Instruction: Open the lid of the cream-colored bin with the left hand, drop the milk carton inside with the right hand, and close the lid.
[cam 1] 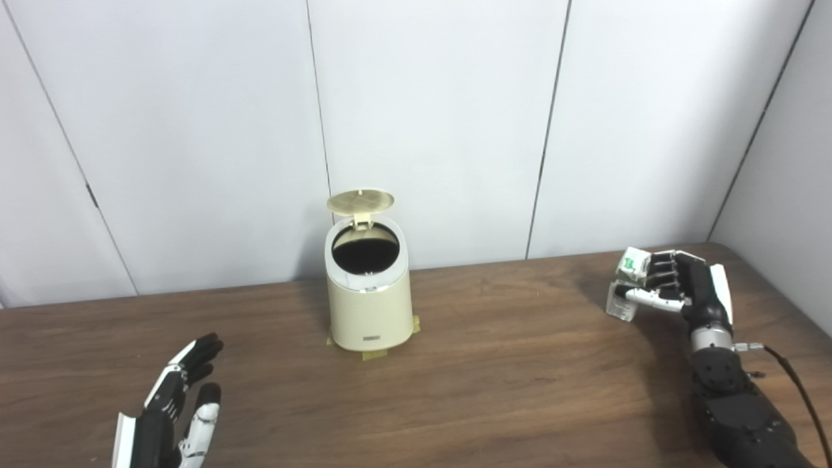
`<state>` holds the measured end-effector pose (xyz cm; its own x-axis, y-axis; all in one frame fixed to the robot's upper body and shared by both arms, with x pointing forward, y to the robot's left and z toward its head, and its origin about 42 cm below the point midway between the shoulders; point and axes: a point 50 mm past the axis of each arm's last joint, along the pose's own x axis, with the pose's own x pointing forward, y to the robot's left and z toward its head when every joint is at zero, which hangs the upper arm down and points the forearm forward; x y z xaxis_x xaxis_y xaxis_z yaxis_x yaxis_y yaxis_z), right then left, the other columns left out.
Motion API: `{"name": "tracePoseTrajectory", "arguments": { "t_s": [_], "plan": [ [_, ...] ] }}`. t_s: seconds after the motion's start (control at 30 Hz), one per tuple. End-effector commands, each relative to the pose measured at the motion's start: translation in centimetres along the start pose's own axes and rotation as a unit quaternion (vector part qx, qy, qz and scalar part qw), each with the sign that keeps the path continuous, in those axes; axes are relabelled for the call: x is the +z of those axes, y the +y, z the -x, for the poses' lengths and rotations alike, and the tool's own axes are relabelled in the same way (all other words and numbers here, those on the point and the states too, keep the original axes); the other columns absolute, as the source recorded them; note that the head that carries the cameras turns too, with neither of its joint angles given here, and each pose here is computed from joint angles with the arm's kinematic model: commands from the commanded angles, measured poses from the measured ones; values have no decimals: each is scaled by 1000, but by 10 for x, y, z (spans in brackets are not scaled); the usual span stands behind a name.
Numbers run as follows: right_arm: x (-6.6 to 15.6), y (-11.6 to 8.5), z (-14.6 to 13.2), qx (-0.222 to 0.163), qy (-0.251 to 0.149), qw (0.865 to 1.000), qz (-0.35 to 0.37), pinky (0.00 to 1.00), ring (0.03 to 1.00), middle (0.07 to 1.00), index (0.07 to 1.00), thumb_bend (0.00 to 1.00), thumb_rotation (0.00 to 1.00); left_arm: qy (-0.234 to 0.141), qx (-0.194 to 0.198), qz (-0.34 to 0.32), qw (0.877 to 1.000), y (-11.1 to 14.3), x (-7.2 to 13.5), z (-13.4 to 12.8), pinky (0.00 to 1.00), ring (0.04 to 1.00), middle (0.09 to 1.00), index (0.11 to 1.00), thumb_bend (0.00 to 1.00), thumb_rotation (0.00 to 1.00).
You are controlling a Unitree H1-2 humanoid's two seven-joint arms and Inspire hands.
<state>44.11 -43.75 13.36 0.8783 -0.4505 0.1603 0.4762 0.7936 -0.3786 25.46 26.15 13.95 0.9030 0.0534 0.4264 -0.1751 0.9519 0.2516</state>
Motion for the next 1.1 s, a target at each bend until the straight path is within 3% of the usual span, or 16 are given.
{"name": "tracePoseTrajectory", "arguments": {
  "t_s": [0.0,0.17,0.3,0.43,0.57,0.63,0.7,1.07],
  "plan": [
    [34,-10,-23,-24,-53,998,-32,394,463,506,466,525,0,16,-7,-21,1000,4,-8,11,835,848,817,826,393,709],
    [37,-10,-23,-24,-57,997,-42,395,467,503,468,525,0,14,-9,-16,1000,2,-11,11,820,840,816,825,404,693],
    [53,-7,-18,-24,-105,993,-43,455,475,497,473,527,0,13,-11,-13,1000,1,-12,11,814,837,822,829,414,697],
    [80,1,-10,-15,-163,984,-71,382,452,492,479,527,0,11,-11,-10,1000,1,-13,11,792,825,818,824,410,682],
    [93,4,-6,-14,-182,980,-79,360,457,500,473,526,0,7,-10,-3,1000,1,-13,11,795,826,818,820,400,651],
    [139,17,12,0,-241,963,-118,388,460,495,477,525,0,9,-10,-3,1000,1,-14,11,813,835,819,824,402,662],
    [169,22,28,11,-273,952,-140,408,454,486,484,524,0,12,-10,-6,1000,1,-13,11,820,837,819,828,407,674],
    [222,43,64,58,-343,918,-189,357,426,481,511,515,0,8,-10,-4,1000,-3,-14,11,808,830,816,818,402,659]
  ]
}}
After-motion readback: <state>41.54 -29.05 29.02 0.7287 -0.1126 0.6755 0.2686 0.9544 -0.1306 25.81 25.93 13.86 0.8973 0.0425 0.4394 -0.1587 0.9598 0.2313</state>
